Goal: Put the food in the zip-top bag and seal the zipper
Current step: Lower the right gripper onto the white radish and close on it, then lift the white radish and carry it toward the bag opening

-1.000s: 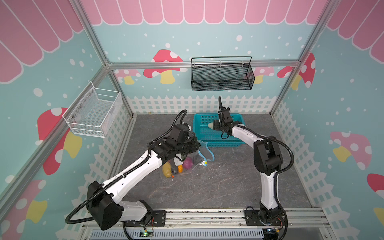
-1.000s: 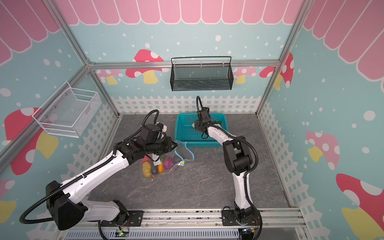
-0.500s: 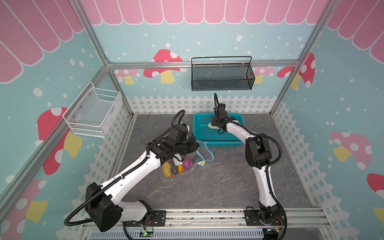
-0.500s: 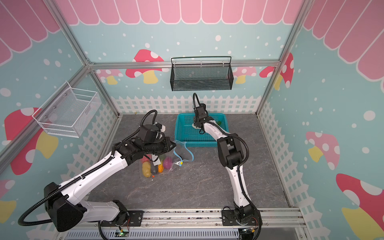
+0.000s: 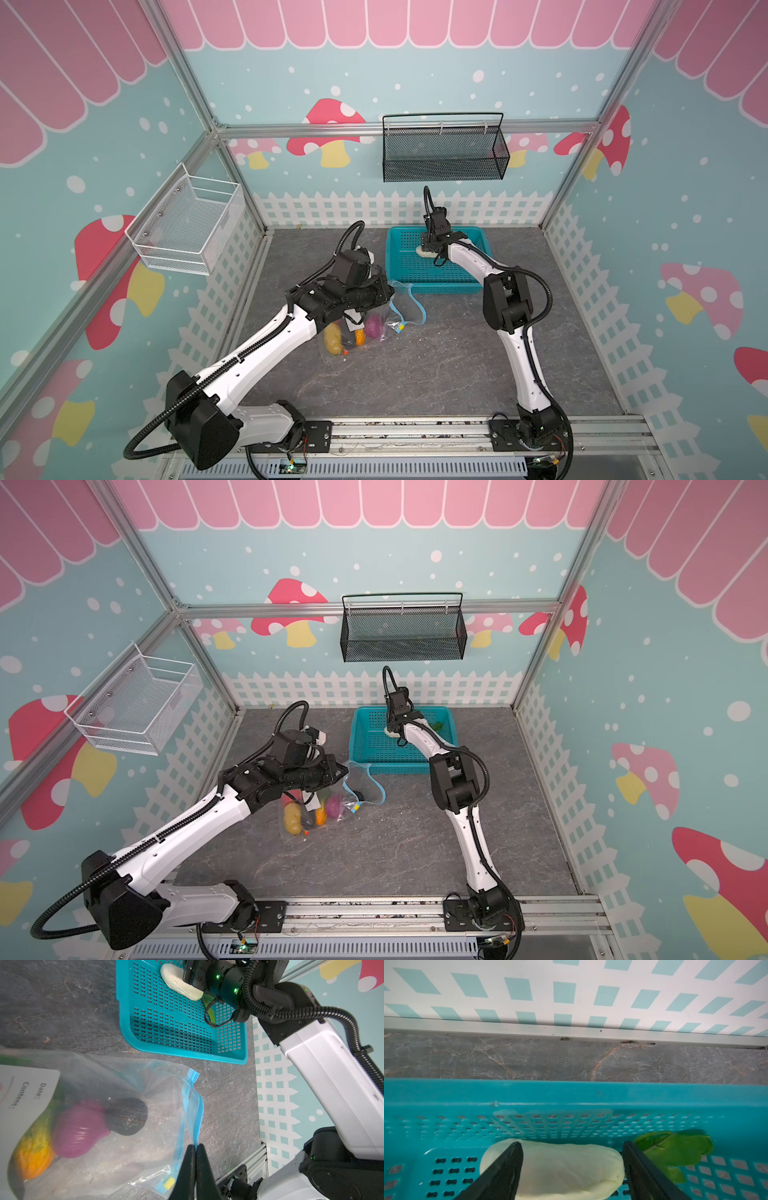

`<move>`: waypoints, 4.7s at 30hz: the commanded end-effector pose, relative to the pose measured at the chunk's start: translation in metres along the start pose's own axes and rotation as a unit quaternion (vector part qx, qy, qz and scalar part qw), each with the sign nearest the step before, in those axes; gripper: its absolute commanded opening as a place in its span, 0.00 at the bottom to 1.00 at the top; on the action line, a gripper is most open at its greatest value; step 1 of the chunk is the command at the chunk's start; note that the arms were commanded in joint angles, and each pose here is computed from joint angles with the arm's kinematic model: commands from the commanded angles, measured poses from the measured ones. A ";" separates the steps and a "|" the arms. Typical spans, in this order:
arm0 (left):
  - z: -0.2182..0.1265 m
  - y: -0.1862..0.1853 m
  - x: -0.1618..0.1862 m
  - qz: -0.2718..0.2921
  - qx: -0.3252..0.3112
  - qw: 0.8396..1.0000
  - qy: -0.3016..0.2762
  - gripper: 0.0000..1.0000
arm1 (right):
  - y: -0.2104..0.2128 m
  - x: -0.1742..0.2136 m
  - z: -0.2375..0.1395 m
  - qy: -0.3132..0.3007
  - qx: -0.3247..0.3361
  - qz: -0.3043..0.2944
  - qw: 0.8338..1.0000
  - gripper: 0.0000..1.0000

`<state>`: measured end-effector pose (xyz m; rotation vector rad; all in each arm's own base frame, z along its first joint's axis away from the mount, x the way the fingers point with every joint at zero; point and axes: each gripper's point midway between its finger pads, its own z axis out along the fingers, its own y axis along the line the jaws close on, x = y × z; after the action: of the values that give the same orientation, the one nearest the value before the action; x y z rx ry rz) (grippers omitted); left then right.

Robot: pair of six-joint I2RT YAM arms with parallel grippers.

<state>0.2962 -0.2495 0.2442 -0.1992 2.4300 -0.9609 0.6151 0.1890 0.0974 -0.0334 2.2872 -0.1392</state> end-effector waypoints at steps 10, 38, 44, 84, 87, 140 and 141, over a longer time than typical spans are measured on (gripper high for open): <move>-0.005 0.001 -0.003 0.002 0.007 1.000 -0.003 0.00 | -0.002 0.021 0.017 0.029 0.021 -0.026 0.999 0.79; -0.007 0.004 -0.004 -0.001 0.001 1.000 -0.009 0.00 | -0.007 0.027 -0.035 0.038 -0.013 -0.009 0.999 0.78; -0.008 0.008 -0.003 -0.003 -0.005 1.000 -0.012 0.00 | -0.009 0.036 -0.042 0.044 -0.020 -0.005 0.999 0.78; -0.006 0.009 -0.007 -0.008 0.002 1.000 -0.011 0.00 | -0.031 0.072 -0.069 0.130 -0.147 0.227 0.954 0.83; -0.007 0.008 -0.007 -0.007 0.004 1.000 -0.013 0.00 | -0.029 0.077 -0.061 0.136 -0.163 0.228 0.950 0.82; -0.017 0.008 -0.012 -0.004 0.006 1.000 -0.025 0.00 | -0.011 0.066 -0.045 0.171 -0.242 0.192 0.936 0.36; -0.017 0.007 -0.013 -0.005 0.007 1.000 -0.026 0.00 | -0.010 0.064 -0.049 0.168 -0.250 0.194 0.934 0.36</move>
<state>0.2997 -0.2335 0.2480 -0.2386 2.4043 -0.9591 0.5340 0.1751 0.0494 0.2177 2.6334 0.6136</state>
